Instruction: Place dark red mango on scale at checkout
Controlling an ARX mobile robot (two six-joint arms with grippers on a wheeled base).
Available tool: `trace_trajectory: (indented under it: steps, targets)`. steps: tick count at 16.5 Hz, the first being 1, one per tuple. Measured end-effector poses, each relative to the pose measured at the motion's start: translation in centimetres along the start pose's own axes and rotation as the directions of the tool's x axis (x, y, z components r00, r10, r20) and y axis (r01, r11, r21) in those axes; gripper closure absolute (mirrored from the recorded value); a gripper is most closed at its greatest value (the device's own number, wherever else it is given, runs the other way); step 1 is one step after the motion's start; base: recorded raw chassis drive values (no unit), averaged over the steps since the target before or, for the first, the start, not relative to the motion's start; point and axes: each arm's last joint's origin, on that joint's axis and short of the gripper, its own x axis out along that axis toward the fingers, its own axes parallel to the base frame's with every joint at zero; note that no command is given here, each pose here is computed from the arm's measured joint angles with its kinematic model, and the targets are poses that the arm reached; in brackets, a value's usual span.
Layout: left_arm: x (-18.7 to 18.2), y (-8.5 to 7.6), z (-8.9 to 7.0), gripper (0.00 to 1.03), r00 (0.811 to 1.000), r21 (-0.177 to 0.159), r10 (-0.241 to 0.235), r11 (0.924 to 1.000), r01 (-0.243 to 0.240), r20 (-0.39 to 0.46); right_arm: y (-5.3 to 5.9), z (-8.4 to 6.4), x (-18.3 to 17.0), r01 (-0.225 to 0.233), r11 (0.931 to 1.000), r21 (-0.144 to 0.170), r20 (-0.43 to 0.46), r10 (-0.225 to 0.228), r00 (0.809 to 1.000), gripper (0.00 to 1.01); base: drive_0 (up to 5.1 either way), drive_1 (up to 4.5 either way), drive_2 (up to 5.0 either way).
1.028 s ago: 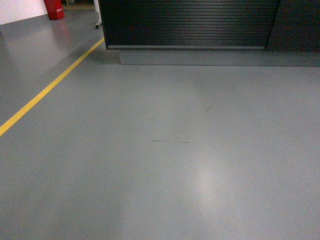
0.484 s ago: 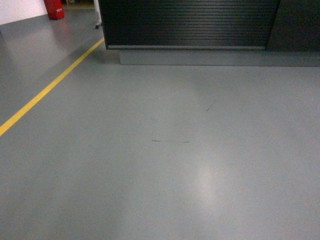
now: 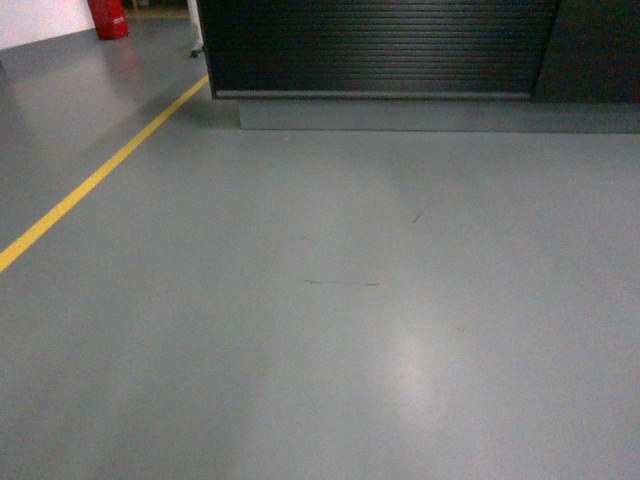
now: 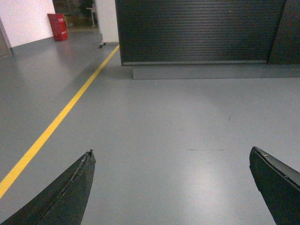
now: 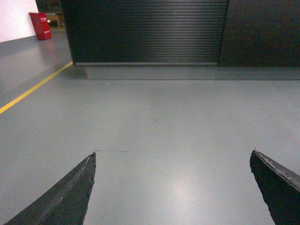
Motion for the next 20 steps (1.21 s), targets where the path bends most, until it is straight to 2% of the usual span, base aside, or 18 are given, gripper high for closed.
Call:
trace_trajectory:
  steps: [8, 20]
  targets:
    - [0.0, 0.0, 0.0, 0.05, 1.0, 0.0, 0.0, 1.0, 0.0, 0.0, 0.0, 0.0, 0.0, 0.0, 1.0, 0.0, 0.0, 0.0, 1.0, 0.03, 0.0, 0.0, 0.0]
    - [0.0, 0.0, 0.0, 0.05, 1.0, 0.0, 0.0, 1.0, 0.0, 0.0, 0.0, 0.0, 0.0, -0.001, 1.0, 0.0, 0.0, 0.001, 1.0, 0.03, 0.0, 4.27, -4.4]
